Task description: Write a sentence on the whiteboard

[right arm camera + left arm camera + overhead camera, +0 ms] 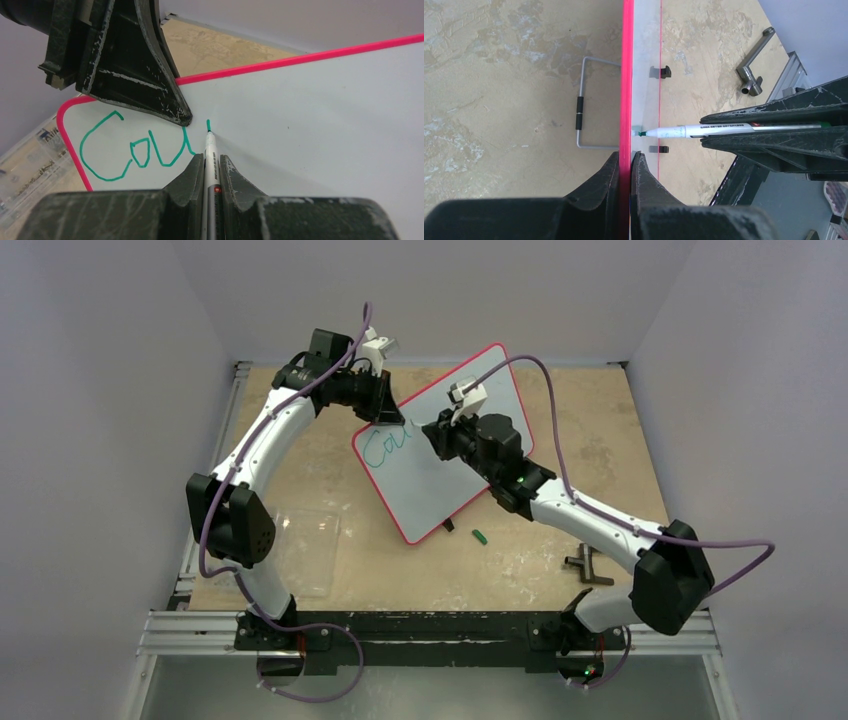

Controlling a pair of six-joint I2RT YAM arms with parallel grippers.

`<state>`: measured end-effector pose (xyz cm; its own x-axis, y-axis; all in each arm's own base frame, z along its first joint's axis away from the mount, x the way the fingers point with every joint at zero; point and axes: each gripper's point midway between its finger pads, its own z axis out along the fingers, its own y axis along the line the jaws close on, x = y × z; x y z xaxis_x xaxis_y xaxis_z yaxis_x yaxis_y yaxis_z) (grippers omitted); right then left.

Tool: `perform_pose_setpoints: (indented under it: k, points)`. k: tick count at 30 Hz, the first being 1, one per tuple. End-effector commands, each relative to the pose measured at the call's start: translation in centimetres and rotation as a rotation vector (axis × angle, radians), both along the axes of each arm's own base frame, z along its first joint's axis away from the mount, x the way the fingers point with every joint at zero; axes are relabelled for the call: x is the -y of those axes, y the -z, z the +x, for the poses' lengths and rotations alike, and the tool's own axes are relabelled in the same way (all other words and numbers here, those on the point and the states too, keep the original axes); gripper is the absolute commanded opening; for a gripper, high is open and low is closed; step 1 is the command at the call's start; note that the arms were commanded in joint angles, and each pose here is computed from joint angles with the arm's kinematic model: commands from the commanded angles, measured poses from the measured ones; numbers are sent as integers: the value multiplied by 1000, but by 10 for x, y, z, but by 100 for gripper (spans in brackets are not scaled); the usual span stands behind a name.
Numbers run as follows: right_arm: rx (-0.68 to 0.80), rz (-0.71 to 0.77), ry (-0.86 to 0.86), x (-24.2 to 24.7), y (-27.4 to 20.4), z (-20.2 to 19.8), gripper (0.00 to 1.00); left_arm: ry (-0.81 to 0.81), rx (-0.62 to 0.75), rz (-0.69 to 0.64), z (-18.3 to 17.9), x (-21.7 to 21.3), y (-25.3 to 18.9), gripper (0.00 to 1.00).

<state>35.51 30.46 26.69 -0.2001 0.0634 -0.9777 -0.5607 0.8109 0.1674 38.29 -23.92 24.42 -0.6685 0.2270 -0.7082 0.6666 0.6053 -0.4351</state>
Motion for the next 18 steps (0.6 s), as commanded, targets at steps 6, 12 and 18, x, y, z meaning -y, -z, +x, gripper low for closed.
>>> perform_pose_setpoints:
  k: [6,12,18]
  points:
    - [-41,2,-9,8,17,-13,0,-39,98,151,8,-24,8,0]
    - [-43,11,-15,8,15,-14,0,-37,102,146,7,-23,6,0]
    - [-30,20,-9,4,4,-9,0,-35,101,147,6,-23,6,0]
